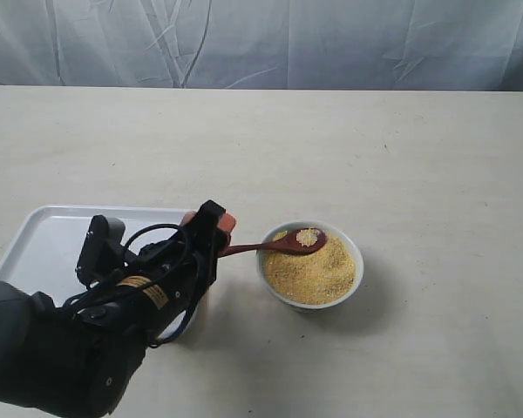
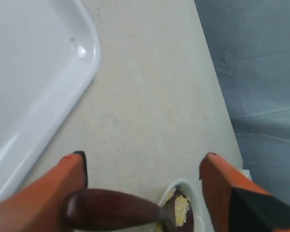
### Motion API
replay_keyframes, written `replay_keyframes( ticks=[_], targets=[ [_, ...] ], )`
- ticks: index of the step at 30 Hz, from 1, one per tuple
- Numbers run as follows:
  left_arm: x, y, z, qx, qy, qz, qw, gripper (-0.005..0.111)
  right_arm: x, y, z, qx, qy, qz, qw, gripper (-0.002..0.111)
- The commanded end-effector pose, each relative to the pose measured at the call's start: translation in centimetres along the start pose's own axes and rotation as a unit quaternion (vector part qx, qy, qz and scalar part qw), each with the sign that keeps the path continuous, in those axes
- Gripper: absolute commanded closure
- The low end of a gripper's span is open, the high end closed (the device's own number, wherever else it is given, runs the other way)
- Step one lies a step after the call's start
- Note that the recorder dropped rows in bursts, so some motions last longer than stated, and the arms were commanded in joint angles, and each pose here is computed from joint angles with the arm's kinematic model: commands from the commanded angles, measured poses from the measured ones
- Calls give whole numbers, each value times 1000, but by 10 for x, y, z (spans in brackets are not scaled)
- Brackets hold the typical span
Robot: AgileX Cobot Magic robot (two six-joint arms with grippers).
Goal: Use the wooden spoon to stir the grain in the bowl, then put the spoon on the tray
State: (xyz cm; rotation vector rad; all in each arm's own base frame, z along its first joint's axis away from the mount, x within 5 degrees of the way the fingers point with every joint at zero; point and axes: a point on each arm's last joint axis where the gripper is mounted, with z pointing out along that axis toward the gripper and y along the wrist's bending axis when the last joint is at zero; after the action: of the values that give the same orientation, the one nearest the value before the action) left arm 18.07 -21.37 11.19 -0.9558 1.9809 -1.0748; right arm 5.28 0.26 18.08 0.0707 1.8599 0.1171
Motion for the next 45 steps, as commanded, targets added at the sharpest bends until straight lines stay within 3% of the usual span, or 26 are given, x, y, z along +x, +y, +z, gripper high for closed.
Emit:
replay_keyframes(
  ticks=[1,6,13,18,23,28,32,45],
  targets=[
    [-1,-3,0,12,-6,7,1000,51,0,-1,0,3,-7,-2,1000,108],
    [-1,-3,0,12,-6,7,1000,63,0,-1,0,3,-7,-2,1000,108],
    [0,-2,0,9,-3,9,1000,91,0,-1,0,3,-7,-2,1000,108],
    [2,2,0,-16,10,11,1000,92,0,-1,0,3,-6,-3,1000,108],
    [1,-4,0,19,3,28,999,92,0,-1,0,3,-6,-3,1000,108],
    [3,-4,0,18,12,41,999,92,0,-1,0,3,-6,-2,1000,108],
    [5,-3,0,17,25,53,998,106,0,-1,0,3,-8,-2,1000,108],
    [5,-12,-2,58,21,70,996,107,0,-1,0,3,-7,-3,1000,108]
  ],
)
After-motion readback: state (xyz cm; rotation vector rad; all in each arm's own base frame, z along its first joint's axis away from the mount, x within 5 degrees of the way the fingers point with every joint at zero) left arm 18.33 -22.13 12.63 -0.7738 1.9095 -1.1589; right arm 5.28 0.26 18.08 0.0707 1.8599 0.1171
